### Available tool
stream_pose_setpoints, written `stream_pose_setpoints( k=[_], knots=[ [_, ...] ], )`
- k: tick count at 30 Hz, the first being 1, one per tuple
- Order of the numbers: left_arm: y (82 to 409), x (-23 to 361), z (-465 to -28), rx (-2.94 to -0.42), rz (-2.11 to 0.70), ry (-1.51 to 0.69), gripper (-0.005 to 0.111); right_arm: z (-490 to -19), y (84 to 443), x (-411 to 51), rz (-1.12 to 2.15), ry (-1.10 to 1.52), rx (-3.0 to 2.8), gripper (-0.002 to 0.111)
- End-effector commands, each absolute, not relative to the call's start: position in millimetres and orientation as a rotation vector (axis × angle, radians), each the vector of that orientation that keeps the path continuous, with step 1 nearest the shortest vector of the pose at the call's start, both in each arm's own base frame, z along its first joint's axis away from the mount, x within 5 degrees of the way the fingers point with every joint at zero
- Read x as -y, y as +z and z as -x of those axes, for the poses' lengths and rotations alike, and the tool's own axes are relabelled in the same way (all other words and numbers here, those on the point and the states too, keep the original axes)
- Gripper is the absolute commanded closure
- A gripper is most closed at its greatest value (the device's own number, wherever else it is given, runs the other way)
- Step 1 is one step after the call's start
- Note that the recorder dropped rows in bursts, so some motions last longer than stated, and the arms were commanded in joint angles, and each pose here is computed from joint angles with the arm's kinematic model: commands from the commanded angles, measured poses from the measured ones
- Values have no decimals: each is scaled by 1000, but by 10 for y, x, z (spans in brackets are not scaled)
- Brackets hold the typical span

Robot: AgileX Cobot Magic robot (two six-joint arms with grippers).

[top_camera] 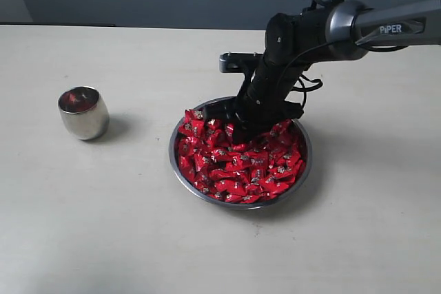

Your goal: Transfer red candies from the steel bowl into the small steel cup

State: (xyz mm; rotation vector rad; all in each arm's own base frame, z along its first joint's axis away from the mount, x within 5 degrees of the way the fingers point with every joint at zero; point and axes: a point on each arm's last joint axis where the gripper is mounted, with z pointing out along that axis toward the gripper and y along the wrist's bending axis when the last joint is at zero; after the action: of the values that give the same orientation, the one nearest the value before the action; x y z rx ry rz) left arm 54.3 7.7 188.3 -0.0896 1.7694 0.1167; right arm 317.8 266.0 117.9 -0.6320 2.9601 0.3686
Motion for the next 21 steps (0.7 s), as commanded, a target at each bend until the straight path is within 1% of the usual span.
stream_pose_setpoints(
  k=[1,16,21],
  knots=[
    [1874,-76,-542,-1767,92,114,106,-3147,1130,-2583,730,260,-2967,105],
    [1874,-76,-542,-1767,92,114,106,-3169,1428,-2547,778,228,-2866,105],
    [1874,-76,-542,-1767,92,114,106,-3166,1442,-2544,780,227,-2866,105]
  ],
)
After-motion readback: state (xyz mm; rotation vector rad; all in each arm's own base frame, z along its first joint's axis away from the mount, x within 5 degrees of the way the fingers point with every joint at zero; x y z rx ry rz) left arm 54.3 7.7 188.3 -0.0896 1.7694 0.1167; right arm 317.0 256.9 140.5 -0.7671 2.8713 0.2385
